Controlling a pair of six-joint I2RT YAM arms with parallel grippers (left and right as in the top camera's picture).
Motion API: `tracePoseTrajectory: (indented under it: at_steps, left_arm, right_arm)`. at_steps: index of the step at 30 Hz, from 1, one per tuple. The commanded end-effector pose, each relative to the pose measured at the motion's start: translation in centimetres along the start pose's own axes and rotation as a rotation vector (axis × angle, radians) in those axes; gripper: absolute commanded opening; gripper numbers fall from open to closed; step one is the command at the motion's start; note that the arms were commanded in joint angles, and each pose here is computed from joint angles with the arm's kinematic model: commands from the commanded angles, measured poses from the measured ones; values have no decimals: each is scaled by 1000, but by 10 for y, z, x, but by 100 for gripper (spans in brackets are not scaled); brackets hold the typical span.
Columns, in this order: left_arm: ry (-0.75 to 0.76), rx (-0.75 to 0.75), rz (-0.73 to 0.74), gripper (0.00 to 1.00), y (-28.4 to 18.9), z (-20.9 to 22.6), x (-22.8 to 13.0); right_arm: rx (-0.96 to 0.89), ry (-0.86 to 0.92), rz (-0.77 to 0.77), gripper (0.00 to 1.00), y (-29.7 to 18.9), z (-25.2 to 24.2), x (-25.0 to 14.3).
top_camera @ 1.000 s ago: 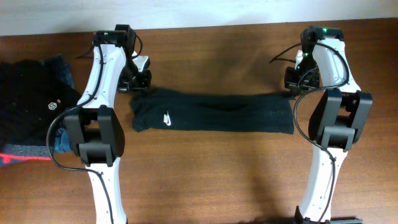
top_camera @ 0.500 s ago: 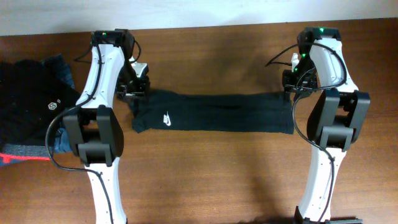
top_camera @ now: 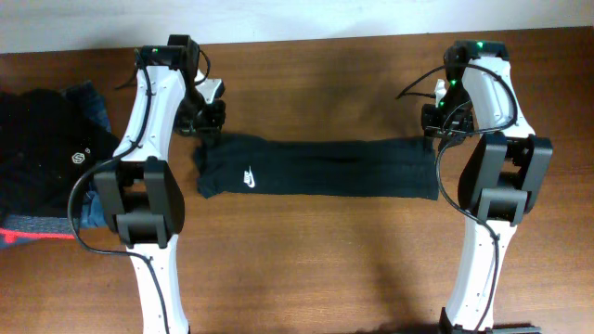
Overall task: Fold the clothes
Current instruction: 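Fold the far edge toward the near edge with both grippers, then release the folded strip and raise both grippers away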
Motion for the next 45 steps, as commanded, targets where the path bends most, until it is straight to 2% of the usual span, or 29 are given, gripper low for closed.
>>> tracePoseTrajectory:
  at_steps: [1,9,21,23,25,28,32,35,45]
  left_arm:
    - [15,-90,-103,6,-19,-11,8]
    - [15,-137,-98,5,-12,-17,7]
    - [-24,-202,86,6,51,-25,-31]
    - [-34,-211,115,6,60,-25,-39]
    - [-39,-212,137,6,65,-25,-44]
    - [-38,-210,132,6,66,-25,-44]
    - [-35,-206,119,6,67,-24,-42]
    - [-33,-204,112,6,67,-23,-40]
    - [-27,-193,77,4,55,-21,-34]
  right_arm:
    - [19,-19,-65,36,-25,3,-3]
    - [14,-18,-51,36,-25,2,-6]
    - [5,-3,-18,36,-25,-3,-11]
    - [37,16,-7,37,-25,-4,-10]
    - [106,31,15,42,-27,-6,-10]
    - [186,65,34,43,-28,-18,-5]
    - [262,17,64,44,-27,-26,-6]
    - [257,3,91,47,-18,-31,-8]
    - [250,-2,128,47,20,-34,-8]
Point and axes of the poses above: each gripper's point midway between its finger pads, its own y axis out along the fingers, its own z axis along the line the jaws close on, x = y × z, the point moved 7 cm from there along -y, back along the fingers, and after that the axes turned 15 degrees about y, right-handed, at the moved point
